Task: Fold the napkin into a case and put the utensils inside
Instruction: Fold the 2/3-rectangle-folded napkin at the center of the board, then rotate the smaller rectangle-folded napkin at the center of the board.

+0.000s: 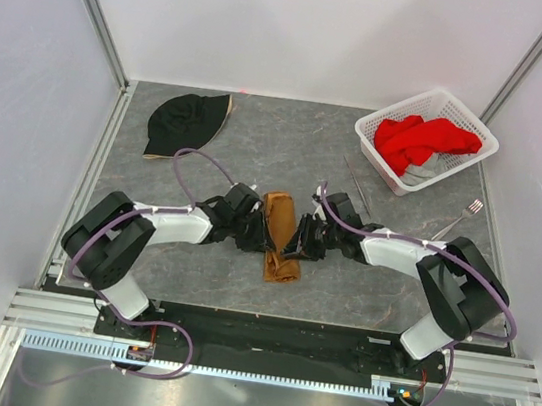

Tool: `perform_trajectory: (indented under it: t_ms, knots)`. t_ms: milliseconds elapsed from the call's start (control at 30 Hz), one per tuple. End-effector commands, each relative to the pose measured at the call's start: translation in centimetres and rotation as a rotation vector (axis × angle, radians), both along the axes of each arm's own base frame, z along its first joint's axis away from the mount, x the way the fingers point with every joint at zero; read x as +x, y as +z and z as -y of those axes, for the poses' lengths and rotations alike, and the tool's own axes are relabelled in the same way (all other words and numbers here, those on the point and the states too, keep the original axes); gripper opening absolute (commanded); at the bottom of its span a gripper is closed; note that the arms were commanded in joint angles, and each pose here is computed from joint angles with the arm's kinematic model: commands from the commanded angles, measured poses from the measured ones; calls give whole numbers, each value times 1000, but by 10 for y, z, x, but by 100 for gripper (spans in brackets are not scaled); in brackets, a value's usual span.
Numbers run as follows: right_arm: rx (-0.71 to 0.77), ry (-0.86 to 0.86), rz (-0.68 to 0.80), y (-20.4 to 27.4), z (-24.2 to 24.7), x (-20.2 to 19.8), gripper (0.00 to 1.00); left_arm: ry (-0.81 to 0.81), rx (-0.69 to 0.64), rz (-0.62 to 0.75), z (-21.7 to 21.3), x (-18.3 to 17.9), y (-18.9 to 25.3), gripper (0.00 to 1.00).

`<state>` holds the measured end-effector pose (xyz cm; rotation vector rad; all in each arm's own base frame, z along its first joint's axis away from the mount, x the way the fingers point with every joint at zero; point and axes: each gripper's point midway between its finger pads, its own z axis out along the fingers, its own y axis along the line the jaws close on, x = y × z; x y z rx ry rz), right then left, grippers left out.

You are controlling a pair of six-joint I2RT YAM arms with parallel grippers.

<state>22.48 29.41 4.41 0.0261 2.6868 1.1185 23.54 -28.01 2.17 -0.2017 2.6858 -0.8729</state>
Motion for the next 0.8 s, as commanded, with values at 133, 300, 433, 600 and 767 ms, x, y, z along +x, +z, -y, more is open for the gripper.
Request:
perform_trajectory:
  t_ms: [133,300,433,600,767]
  knots:
    - [55,12,83,13,-9,3,25,27,-1,53,-8,30,23,48]
    - [60,37,103,21,-12,1,24,1,64,71,-10,63,22,47]
    - [56,54,101,20,-16,-8,25,4,76,100,-7,85,23,43]
    - [57,70,64,3,-21,-28,23,19,110,59,-11,96,5,29]
    - [18,78,55,-20,-18,-35,22,28,123,60,-15,105,-1,21]
